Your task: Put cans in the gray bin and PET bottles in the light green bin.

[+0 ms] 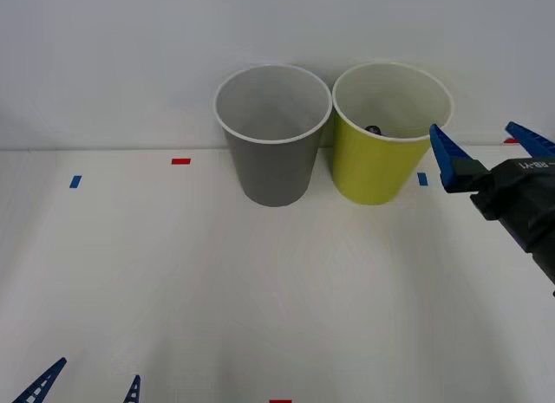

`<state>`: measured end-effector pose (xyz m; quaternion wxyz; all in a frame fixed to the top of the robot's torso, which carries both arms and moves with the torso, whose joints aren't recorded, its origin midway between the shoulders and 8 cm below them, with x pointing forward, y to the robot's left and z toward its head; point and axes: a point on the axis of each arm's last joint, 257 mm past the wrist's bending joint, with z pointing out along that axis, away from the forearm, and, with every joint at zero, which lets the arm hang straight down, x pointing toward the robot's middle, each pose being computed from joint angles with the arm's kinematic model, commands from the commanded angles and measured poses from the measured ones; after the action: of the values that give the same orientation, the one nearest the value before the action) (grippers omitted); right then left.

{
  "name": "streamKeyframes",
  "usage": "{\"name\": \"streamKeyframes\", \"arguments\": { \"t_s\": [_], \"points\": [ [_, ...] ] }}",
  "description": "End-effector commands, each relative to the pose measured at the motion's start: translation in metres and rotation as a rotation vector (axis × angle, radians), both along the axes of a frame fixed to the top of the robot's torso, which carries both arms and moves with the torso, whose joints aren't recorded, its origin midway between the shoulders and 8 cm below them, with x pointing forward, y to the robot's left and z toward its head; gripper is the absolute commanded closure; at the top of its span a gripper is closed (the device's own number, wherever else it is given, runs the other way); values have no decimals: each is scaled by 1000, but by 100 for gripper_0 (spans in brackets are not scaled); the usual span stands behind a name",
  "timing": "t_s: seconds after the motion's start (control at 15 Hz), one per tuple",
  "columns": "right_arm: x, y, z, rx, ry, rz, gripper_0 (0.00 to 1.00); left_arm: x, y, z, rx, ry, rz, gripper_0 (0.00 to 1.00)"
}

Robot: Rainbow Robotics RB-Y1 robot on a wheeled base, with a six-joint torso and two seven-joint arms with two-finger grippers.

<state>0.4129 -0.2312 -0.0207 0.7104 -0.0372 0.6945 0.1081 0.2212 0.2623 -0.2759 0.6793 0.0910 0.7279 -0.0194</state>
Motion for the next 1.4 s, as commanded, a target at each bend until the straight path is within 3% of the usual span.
{"name": "streamKeyframes", "arguments": {
  "t_s": [0.07, 0.13, 0.27, 0.4, 0.67, 1.13, 1.27, 1.4],
  "points": [
    [-10, 2, -10, 17, -17, 4, 0, 0, 0, 0, 0, 0, 0, 0],
    [-11, 2, -13, 23, -23, 2, 0, 0, 0, 0, 0, 0, 0, 0],
    [-16, 5, -32, -14, -98, -11, 0, 0, 0, 0, 0, 0, 0, 0],
    [-25, 6, -50, -57, -95, -31, 0, 0, 0, 0, 0, 0, 0, 0],
    [-51, 4, -83, -92, -114, -74, 0, 0, 0, 0, 0, 0, 0, 0],
    [-109, -12, -152, -139, -148, -70, 0, 0, 0, 0, 0, 0, 0, 0],
    [-126, -17, -170, -108, -113, -53, 0, 0, 0, 0, 0, 0, 0, 0],
    [-140, -16, -180, -126, -82, -31, 0, 0, 0, 0, 0, 0, 0, 0]
  ]
}}
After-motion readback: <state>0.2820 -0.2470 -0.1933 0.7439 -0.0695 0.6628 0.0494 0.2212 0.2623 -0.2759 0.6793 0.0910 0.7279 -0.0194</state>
